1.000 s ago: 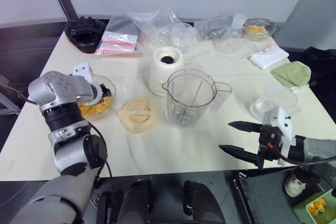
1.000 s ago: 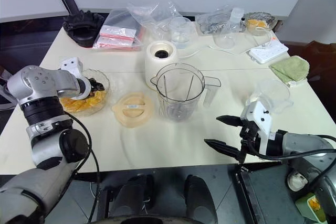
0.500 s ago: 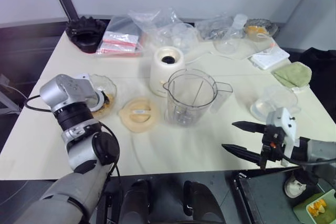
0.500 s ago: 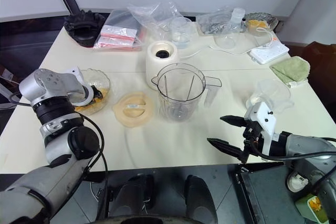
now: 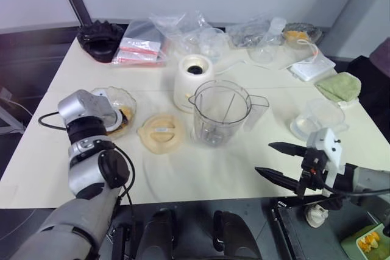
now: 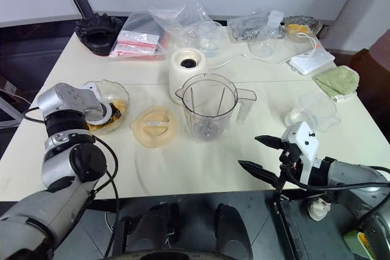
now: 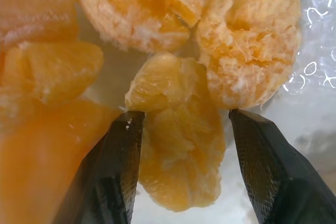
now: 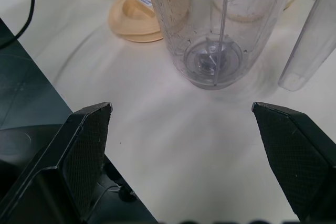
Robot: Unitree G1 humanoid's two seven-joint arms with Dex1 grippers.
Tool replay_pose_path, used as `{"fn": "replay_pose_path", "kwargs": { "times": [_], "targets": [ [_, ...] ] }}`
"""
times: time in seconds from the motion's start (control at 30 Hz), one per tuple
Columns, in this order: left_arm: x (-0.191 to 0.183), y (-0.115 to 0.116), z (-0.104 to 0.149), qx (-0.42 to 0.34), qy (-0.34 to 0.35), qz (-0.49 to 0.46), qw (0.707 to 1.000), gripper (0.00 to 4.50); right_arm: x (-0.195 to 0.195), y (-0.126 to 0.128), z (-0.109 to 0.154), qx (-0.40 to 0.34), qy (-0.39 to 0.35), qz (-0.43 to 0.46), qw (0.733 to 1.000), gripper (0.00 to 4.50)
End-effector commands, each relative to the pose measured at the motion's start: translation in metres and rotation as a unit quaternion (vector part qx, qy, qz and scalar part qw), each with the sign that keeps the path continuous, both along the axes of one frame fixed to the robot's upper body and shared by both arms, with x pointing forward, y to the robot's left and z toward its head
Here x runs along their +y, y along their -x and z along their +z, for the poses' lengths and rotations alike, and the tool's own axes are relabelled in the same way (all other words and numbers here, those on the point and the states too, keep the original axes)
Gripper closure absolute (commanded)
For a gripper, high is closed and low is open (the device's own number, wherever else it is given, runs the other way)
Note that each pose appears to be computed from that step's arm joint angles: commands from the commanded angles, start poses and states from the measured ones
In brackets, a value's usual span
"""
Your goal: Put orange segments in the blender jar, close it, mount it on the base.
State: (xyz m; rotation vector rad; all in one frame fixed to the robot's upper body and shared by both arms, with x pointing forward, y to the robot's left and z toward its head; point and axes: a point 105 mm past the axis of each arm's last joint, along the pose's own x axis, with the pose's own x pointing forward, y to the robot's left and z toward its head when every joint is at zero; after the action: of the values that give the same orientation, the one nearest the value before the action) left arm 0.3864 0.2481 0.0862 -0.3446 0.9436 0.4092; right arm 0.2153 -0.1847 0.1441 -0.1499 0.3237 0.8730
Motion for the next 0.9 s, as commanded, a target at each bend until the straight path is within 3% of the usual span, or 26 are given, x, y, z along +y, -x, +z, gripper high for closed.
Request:
{"fn": "replay_pose_path", "kwargs": {
  "times": [0.03, 0.1, 0.4, 0.63, 0.9],
  "targets": [
    [-0.004, 0.001, -0.006, 0.009, 0.004, -0.011, 1.0, 3.54, 0.001, 0.001, 0.011, -0.029, 0.006, 0.001, 1.0, 0.0],
    [-0.004, 0.0, -0.002, 0.004, 0.002, -0.015, 1.0, 4.48, 0.001, 0.0, 0.012, -0.03, 0.006, 0.001, 1.0, 0.0],
    [-0.001, -0.005, 0.04, -0.052, -0.02, -0.048, 0.997, 4.48, 0.001, -0.007, 0.012, -0.039, 0.006, 0.0, 0.999, 0.0],
    [0.002, 0.008, 0.077, -0.099, -0.029, -0.116, 0.988, 4.48, -0.003, -0.008, 0.01, -0.036, 0.006, -0.004, 0.999, 0.0],
    [0.021, 0.017, 0.089, -0.112, -0.052, -0.155, 0.98, 4.48, -0.008, -0.012, 0.004, -0.032, -0.002, -0.015, 0.999, 0.0]
  ]
}}
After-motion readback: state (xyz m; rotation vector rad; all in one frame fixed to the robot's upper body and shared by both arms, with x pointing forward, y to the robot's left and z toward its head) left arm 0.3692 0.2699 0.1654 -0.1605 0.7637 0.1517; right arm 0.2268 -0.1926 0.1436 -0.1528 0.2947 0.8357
